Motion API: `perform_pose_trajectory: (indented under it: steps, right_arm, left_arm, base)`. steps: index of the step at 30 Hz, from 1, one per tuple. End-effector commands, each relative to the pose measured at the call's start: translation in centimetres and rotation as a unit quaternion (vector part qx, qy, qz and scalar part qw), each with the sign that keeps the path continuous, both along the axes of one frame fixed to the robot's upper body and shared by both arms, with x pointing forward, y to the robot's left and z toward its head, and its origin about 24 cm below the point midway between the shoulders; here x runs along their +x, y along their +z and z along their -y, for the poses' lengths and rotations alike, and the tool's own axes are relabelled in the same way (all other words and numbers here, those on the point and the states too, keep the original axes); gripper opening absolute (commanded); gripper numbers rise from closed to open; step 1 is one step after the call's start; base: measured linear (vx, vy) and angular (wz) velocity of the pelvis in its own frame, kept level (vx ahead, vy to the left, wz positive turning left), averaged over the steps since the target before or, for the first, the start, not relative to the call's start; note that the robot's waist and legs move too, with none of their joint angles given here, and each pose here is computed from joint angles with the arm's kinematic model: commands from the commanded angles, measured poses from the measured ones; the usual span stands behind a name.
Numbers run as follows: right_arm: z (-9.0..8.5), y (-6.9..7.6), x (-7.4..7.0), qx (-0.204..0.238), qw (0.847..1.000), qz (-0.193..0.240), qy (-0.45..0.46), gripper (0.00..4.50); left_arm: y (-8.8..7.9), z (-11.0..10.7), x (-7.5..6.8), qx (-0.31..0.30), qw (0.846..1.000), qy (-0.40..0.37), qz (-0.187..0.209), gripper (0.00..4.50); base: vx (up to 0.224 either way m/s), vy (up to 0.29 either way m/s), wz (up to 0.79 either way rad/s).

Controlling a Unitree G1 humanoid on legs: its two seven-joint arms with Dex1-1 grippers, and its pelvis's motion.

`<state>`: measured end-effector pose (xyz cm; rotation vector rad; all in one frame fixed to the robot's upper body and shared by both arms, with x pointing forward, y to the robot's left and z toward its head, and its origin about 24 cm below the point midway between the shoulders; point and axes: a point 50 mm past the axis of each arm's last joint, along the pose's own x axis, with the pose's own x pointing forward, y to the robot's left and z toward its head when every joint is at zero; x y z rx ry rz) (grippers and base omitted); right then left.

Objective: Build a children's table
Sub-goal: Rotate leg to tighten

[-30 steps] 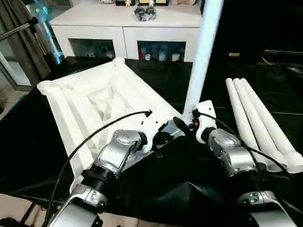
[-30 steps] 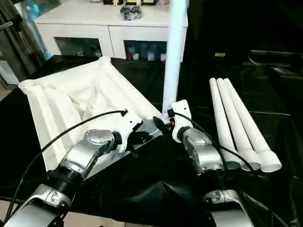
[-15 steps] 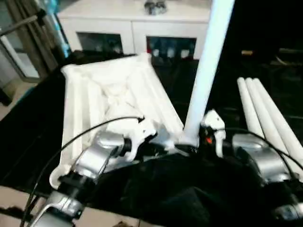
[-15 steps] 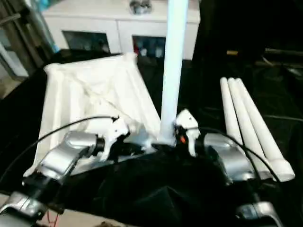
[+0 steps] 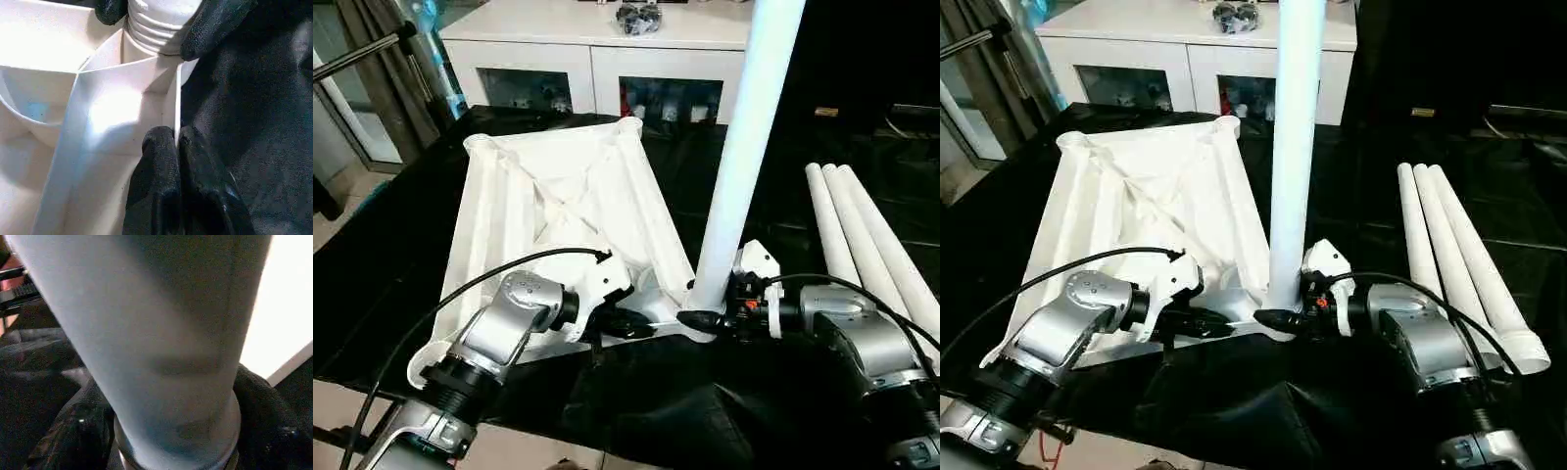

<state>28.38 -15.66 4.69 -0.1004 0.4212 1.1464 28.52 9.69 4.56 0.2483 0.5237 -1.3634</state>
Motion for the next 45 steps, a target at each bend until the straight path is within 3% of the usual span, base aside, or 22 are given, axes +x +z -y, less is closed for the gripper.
perform_pose_trajectory:
  steps: [1, 6, 7, 10, 14, 15, 17, 19, 22, 24, 26, 33, 40, 41, 45]
  right_arm:
    - [-2.5, -1.7, -0.2, -0.016, 1.0, -0.009, -0.013, 2.77]
    - [-3.0, -3.8, 2.1, -0.052, 0.977, -0.006, -0.205, 2.73]
    - [-3.0, -3.9, 2.2, -0.051, 0.977, -0.006, -0.207, 2.73]
    - [-4.3, -4.8, 2.8, -0.041, 0.954, -0.036, -0.295, 2.73]
    - [-5.3, -4.8, 3.4, -0.058, 0.948, -0.007, -0.313, 2.73]
    - [-5.8, -4.3, 3.7, -0.041, 0.95, 0.007, -0.308, 2.73]
    - [-5.8, -3.9, 3.8, -0.021, 0.954, 0.004, -0.301, 3.28]
    - [-5.8, -3.3, 4.0, -0.003, 0.957, 0.004, -0.29, 3.42]
    - [-5.7, -2.9, 4.0, 0.006, 0.962, 0.01, -0.271, 3.76]
    - [-5.3, -2.1, 3.8, 0.003, 0.976, 0.027, -0.215, 3.9]
    - [-4.5, -1.5, 3.2, -0.012, 0.988, 0.047, -0.145, 3.9]
    - [-2.1, -0.1, 1.5, -0.004, 0.999, 0.038, -0.024, 3.9]
    - [-0.8, 0.9, -0.4, 0.009, 0.999, 0.002, 0.051, 3.9]
    - [-0.8, 0.9, -0.7, 0.009, 0.998, -0.004, 0.06, 3.64]
    - [-0.8, 0.5, -1.4, -0.001, 0.997, -0.018, 0.079, 3.45]
  left_arm:
    - [0.8, 2.5, 0.2, -0.031, 0.999, -0.012, 0.019, 0.0]
    - [0.4, 3.8, 2.5, -0.003, 0.993, 0.108, 0.042, 0.0]
    - [0.4, 3.8, 2.5, -0.003, 0.993, 0.11, 0.042, 0.0]
    - [1.0, 5.7, 3.5, -0.017, 0.984, 0.169, 0.05, 0.0]
    - [1.3, 6.7, 3.7, -0.026, 0.981, 0.181, 0.063, 0.0]
    - [1.4, 7.1, 3.6, -0.032, 0.982, 0.171, 0.069, 0.0]
    - [1.5, 7.2, 3.3, -0.04, 0.984, 0.158, 0.071, 0.0]
    - [1.7, 7.2, 3.1, -0.049, 0.986, 0.14, 0.073, 0.0]
    - [1.7, 7.0, 2.9, -0.055, 0.988, 0.122, 0.075, 0.0]
    - [1.7, 6.5, 2.4, -0.059, 0.991, 0.096, 0.073, 0.0]
    - [1.7, 5.7, 2.0, -0.062, 0.993, 0.067, 0.069, 0.0]
    - [1.6, 4.2, 0.6, -0.054, 0.997, -0.016, 0.048, 0.0]
    - [1.5, 3.1, -0.5, -0.053, 0.996, -0.068, 0.021, 0.0]
    - [1.5, 2.9, -0.7, -0.053, 0.995, -0.077, 0.016, 0.0]
    - [1.5, 2.4, -1.0, -0.048, 0.994, -0.095, 0.005, 0.0]
  base:
    - [0.0, 0.0, 0.0]
    - [0.0, 0.0, 0.0]
    - [0.0, 0.0, 0.0]
    - [0.0, 0.0, 0.0]
    - [0.0, 0.0, 0.0]
    - [0.0, 0.0, 0.0]
    - [0.0, 0.0, 0.0]
    - [0.0, 0.0, 0.0]
    - [0.0, 0.0, 0.0]
    - [0.0, 0.0, 0.0]
    - [0.0, 0.0, 0.0]
    - [0.0, 0.0, 0.0]
    - [0.0, 0.0, 0.0]
    - [0.0, 0.0, 0.0]
    - [0.0, 0.0, 0.0]
